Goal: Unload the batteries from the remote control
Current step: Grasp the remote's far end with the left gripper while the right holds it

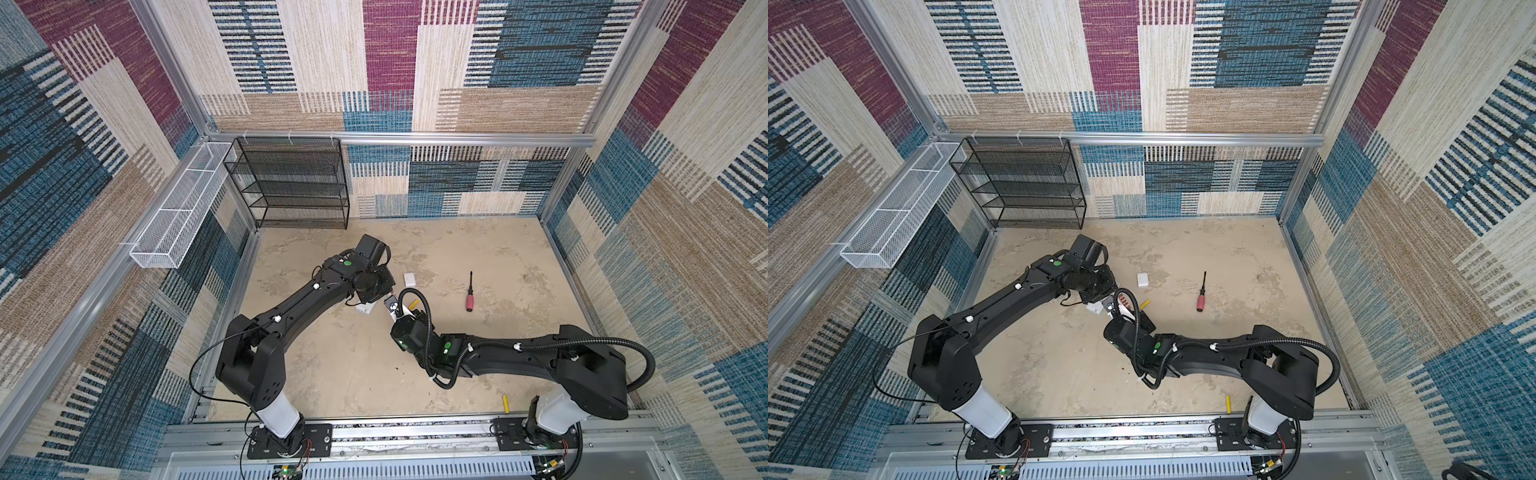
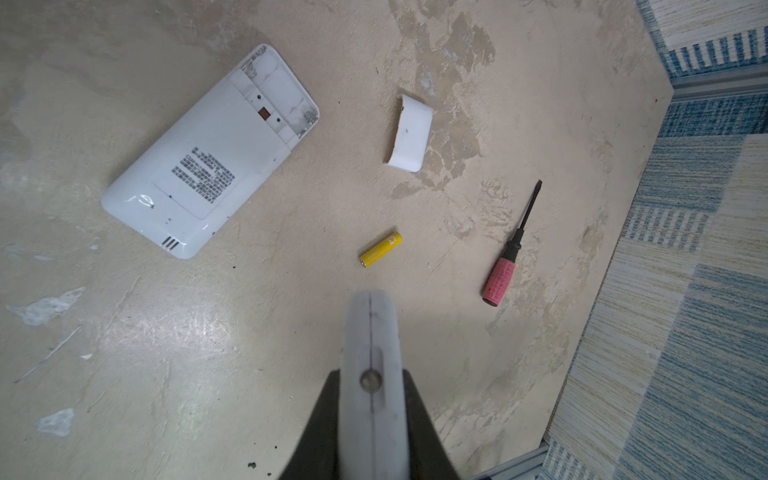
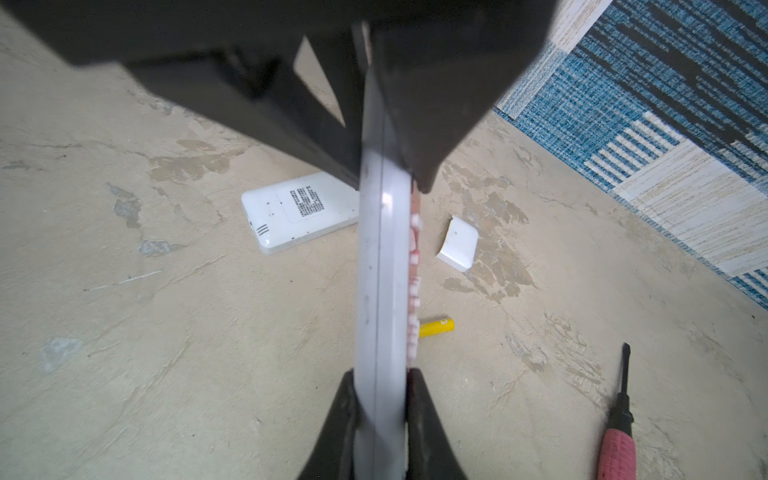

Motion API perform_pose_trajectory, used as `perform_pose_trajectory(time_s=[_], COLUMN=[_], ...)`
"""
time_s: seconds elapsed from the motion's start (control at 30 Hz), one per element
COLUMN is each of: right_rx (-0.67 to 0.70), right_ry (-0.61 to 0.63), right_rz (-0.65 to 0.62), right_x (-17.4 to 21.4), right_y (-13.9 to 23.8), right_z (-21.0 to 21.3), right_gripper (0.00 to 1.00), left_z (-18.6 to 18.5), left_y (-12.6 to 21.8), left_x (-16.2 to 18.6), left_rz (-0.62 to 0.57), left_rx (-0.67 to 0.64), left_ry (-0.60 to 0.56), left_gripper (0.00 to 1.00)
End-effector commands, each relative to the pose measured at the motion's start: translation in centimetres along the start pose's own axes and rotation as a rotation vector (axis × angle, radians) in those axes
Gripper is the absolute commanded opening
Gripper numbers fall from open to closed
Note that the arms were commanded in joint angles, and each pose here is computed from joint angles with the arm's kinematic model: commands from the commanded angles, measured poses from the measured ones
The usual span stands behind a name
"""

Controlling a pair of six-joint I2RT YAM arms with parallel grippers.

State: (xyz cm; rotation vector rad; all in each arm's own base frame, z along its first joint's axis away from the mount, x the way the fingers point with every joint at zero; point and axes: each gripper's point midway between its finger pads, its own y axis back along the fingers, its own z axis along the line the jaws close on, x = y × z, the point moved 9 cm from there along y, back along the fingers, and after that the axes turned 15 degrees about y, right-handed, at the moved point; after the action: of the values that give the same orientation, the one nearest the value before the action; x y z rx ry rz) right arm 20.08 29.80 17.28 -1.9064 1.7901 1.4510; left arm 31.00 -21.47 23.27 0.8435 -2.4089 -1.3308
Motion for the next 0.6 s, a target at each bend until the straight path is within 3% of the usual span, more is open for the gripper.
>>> perform_pose_trajectory(time_s=[0.0, 0.4, 0.5, 0.57], right_rx=[-0.030, -0.135, -0.163, -0.197], right_ry=[-0.064, -0.065, -0.075, -0.083], right_rz=[-0.069, -0.073, -0.080, -0.086], right_x=[-1.2, -0.9, -0.9, -0.8], right_y=[0.5, 1.6, 1.9, 2.1], right_z=[-0.3, -1.2, -1.8, -2.2], right_gripper=[0.00, 0.00, 0.00, 0.00], left_z=[0.0, 0.2, 0.2, 0.0], left_y=[0.1, 0.4, 0.8, 1.3], left_x=[0.3, -0.3, -0.5, -0.8], left_rz=[0.045, 0.019, 0.010, -0.007], left_rx=[0.010, 0.007, 0.016, 0.030], left_ry=[-0.080, -0.129, -0.154, -0.192], left_gripper=[0.10, 0.40, 0.56, 0.74])
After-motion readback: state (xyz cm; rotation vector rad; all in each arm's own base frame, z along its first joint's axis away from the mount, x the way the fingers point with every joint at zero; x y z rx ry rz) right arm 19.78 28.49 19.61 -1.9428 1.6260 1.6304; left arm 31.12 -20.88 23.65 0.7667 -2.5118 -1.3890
